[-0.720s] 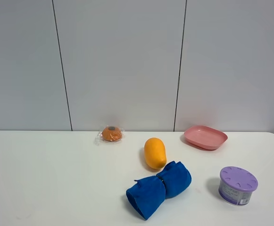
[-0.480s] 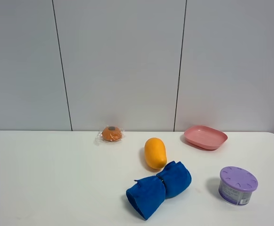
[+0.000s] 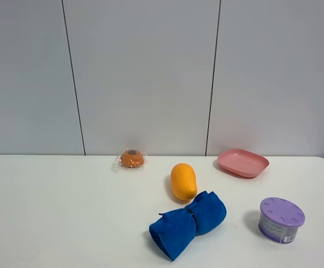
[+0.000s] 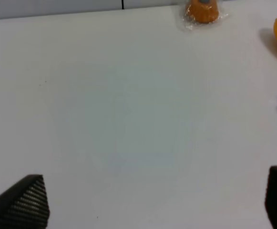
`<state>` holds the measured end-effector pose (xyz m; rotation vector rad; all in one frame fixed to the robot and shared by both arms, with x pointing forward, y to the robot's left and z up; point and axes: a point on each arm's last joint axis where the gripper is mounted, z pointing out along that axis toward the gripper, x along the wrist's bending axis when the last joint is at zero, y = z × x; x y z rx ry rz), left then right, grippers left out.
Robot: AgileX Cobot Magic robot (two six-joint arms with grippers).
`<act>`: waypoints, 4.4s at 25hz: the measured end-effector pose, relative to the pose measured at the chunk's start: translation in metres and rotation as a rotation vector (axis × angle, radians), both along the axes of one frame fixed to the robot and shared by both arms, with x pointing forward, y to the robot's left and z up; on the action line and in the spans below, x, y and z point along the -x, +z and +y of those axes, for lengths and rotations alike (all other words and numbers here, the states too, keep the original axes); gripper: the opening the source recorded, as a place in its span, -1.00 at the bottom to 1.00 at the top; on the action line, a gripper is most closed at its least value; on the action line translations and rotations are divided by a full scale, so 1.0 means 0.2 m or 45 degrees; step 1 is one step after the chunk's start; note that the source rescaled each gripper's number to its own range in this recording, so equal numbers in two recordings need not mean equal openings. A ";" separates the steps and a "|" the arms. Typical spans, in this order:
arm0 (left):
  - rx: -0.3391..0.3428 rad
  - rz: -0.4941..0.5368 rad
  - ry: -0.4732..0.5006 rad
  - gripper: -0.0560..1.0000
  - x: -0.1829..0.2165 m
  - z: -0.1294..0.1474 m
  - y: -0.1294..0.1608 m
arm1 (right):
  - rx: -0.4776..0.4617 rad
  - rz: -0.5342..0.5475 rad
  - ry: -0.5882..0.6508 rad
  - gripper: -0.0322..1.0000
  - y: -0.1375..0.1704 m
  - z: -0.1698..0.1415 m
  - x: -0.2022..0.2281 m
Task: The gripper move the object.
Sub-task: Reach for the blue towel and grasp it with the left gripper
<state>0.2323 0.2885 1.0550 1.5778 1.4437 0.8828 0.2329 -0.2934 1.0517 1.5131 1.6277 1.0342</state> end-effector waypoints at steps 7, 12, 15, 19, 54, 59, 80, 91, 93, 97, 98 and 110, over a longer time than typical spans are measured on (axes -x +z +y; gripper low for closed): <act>0.000 0.000 0.000 1.00 0.00 0.00 0.00 | 0.000 0.000 0.000 1.00 0.00 0.00 0.00; 0.000 0.000 0.000 1.00 0.00 0.00 0.00 | 0.000 0.000 0.000 1.00 0.00 0.00 0.00; 0.000 0.000 0.000 1.00 0.00 0.00 0.00 | 0.000 0.000 0.000 1.00 0.00 0.00 0.00; 0.000 0.000 0.000 1.00 0.00 0.00 0.00 | 0.000 0.000 0.000 1.00 0.00 0.00 0.00; -0.102 0.118 -0.457 0.98 -0.88 -0.09 0.47 | 0.000 0.000 0.000 1.00 0.00 0.00 0.00; -0.193 0.268 -0.611 0.98 -1.22 -0.23 0.32 | 0.000 0.000 0.000 1.00 0.00 0.00 0.00; -0.563 0.463 -1.320 0.98 -1.76 -1.61 -0.04 | 0.000 0.000 0.000 1.00 0.00 0.00 0.00; -0.614 0.906 -1.307 0.90 -1.75 -1.77 -0.48 | 0.000 0.000 0.000 1.00 0.00 0.00 0.00; -0.646 0.989 -1.282 0.89 -1.75 -1.75 -0.55 | 0.000 0.000 0.000 1.00 0.00 0.00 0.00; -0.703 1.043 -1.262 0.85 -1.76 -1.75 -0.65 | 0.000 0.000 0.000 1.00 0.00 0.00 0.00; -0.710 1.044 -1.259 0.85 -1.76 -1.75 -0.67 | 0.000 0.000 0.000 1.00 0.00 0.00 0.00; -0.729 1.087 -1.254 0.85 -1.78 -1.76 -0.83 | 0.000 0.000 0.000 1.00 0.00 0.00 0.00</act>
